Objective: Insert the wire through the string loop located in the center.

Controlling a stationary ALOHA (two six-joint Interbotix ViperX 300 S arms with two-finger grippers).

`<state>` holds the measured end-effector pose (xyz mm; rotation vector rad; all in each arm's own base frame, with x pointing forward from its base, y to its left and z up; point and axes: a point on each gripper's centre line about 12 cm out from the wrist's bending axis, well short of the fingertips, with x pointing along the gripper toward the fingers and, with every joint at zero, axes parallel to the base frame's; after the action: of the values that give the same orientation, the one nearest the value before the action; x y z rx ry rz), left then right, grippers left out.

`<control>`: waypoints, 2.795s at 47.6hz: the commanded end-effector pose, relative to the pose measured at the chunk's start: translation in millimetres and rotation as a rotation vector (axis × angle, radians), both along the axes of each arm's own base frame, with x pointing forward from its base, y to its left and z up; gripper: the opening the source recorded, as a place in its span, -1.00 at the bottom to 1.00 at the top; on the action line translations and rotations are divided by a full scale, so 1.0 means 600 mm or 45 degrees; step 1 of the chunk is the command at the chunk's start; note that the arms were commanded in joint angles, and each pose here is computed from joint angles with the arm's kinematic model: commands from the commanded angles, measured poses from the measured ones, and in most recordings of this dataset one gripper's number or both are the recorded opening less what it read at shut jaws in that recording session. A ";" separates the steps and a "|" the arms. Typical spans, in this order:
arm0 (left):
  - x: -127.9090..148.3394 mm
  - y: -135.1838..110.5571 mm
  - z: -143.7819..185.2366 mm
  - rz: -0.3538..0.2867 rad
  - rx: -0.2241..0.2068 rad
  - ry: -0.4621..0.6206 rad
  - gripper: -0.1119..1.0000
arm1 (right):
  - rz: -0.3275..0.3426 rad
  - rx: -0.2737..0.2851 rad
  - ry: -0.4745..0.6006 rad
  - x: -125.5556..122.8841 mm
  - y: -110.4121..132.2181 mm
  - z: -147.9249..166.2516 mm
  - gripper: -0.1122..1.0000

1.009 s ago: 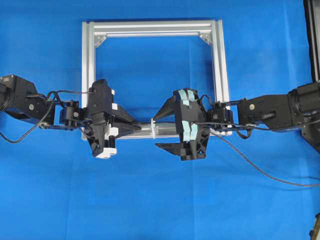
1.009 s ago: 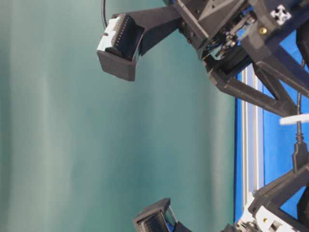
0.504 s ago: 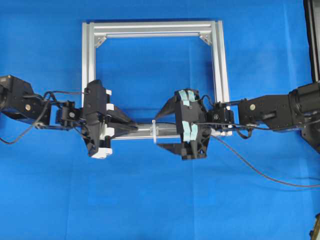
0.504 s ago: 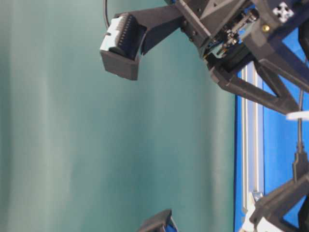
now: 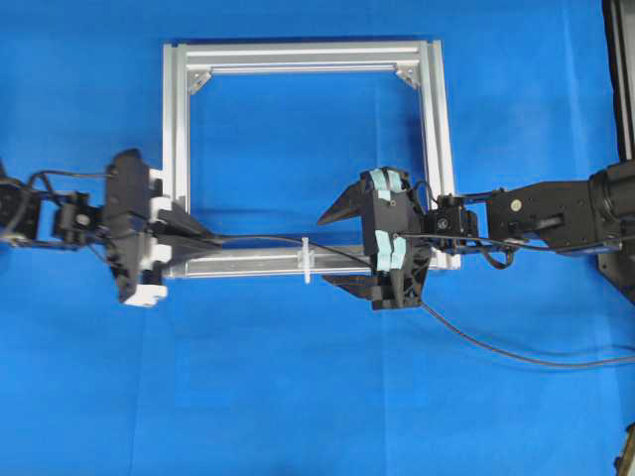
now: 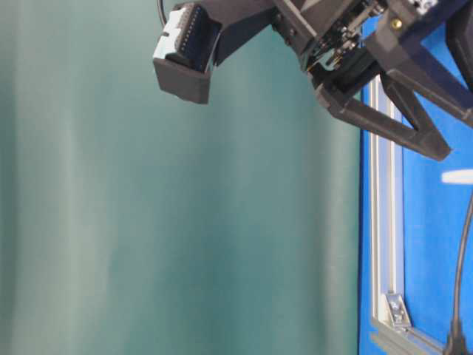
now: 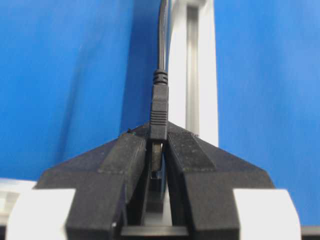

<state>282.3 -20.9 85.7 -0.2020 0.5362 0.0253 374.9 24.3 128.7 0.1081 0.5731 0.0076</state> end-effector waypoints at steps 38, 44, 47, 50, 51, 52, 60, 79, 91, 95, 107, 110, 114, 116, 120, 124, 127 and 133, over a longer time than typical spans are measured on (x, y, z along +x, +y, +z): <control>-0.096 -0.001 0.020 -0.002 -0.066 0.038 -0.69 | 0.014 -0.016 -0.054 0.004 0.001 0.023 0.87; -0.092 -0.002 0.021 -0.026 -0.030 0.040 -0.69 | 0.013 -0.015 -0.053 0.004 0.001 0.023 0.87; -0.091 -0.002 0.022 -0.026 -0.031 0.046 -0.69 | 0.014 -0.016 -0.054 0.004 0.001 0.023 0.87; -0.089 -0.003 0.022 -0.022 -0.038 0.051 -0.69 | 0.016 -0.017 -0.054 0.004 0.001 0.023 0.87; -0.090 -0.003 0.022 -0.021 -0.039 0.055 -0.69 | 0.016 -0.017 -0.058 0.005 0.001 0.024 0.87; -0.089 -0.003 0.022 -0.021 -0.039 0.059 -0.69 | 0.016 -0.017 -0.056 0.004 0.001 0.024 0.87; -0.088 -0.004 0.023 -0.022 -0.042 0.084 -0.69 | 0.019 -0.020 -0.058 0.005 0.002 0.024 0.87; -0.095 -0.002 0.027 -0.001 -0.068 0.146 0.80 | 0.017 -0.019 -0.056 0.004 0.001 0.024 0.87; -0.094 -0.003 0.053 -0.007 -0.076 0.112 0.75 | 0.019 -0.018 -0.067 0.006 0.002 0.034 0.87; -0.091 -0.004 0.067 -0.015 -0.075 0.086 0.75 | 0.019 -0.016 -0.073 0.003 0.002 0.044 0.87; -0.094 -0.005 0.099 -0.026 -0.080 0.032 0.75 | 0.024 -0.011 -0.104 -0.008 0.002 0.086 0.87; -0.095 -0.005 0.106 -0.034 -0.071 0.006 0.75 | 0.024 -0.010 -0.112 -0.010 0.002 0.093 0.87; -0.094 -0.004 0.113 -0.037 -0.061 -0.014 0.75 | 0.026 -0.010 -0.124 -0.013 0.002 0.102 0.87; -0.094 -0.003 0.114 -0.039 -0.055 -0.019 0.75 | 0.027 -0.012 -0.128 -0.014 0.002 0.104 0.87; -0.093 -0.003 0.115 -0.048 -0.038 -0.022 0.75 | 0.028 -0.013 -0.140 -0.015 0.002 0.110 0.87; -0.091 -0.003 0.116 -0.061 -0.015 -0.025 0.75 | 0.028 -0.012 -0.144 -0.016 0.002 0.112 0.87; -0.088 -0.003 0.118 -0.070 0.000 -0.030 0.75 | 0.028 -0.012 -0.146 -0.016 0.002 0.113 0.87; -0.085 -0.002 0.121 -0.075 0.015 -0.037 0.75 | 0.029 -0.012 -0.136 -0.017 0.002 0.117 0.87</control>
<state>225.0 -22.7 150.4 -0.1773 0.5409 -0.0312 363.3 24.6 183.2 0.0926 0.5074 0.0274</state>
